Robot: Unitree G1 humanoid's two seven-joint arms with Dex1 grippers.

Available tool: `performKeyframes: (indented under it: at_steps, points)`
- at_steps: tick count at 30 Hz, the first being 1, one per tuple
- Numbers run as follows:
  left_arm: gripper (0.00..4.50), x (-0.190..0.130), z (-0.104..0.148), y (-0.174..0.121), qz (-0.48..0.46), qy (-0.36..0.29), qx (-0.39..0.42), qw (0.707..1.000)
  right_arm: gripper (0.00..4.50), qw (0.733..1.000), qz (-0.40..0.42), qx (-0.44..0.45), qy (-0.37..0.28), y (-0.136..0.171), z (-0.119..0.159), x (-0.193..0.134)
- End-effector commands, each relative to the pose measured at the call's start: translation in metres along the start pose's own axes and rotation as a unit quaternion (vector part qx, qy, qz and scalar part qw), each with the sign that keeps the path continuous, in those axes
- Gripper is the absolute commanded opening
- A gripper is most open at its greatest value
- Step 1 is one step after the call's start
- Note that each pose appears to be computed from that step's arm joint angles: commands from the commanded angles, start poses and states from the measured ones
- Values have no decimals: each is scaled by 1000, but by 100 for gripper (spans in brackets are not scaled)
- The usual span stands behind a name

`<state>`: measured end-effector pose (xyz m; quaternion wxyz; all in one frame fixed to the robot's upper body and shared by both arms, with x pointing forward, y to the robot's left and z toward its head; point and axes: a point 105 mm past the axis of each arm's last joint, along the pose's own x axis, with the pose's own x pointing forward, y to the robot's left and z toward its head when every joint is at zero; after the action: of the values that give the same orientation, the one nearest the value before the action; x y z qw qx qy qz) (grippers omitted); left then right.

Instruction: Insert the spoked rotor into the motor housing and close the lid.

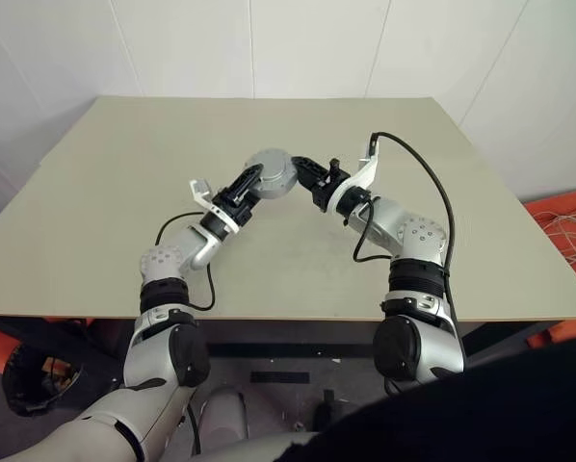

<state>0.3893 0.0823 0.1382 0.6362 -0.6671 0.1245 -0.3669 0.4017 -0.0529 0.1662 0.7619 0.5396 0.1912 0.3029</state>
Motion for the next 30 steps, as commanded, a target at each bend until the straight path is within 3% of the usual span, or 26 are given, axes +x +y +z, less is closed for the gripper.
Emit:
performKeyframes:
  at_steps: [1,2,10,21,25,30]
  points:
    - [210,17,-9,-27,-51,29,20,998,282,999,21,-30,4,18,-2,6]
    - [210,17,-9,-27,-52,30,20,998,309,999,18,-40,0,18,-1,6]
    - [210,16,-10,-27,-49,33,24,998,309,993,-17,-99,-55,11,17,4]
    - [210,3,2,-21,-27,16,43,999,309,985,-69,-107,-116,-6,40,-1]
    - [210,-4,14,-24,-19,1,77,997,309,956,-106,-220,-163,-12,65,-18]
    - [210,-5,25,-32,-11,-12,133,991,309,915,-98,-369,-133,-5,70,-43]
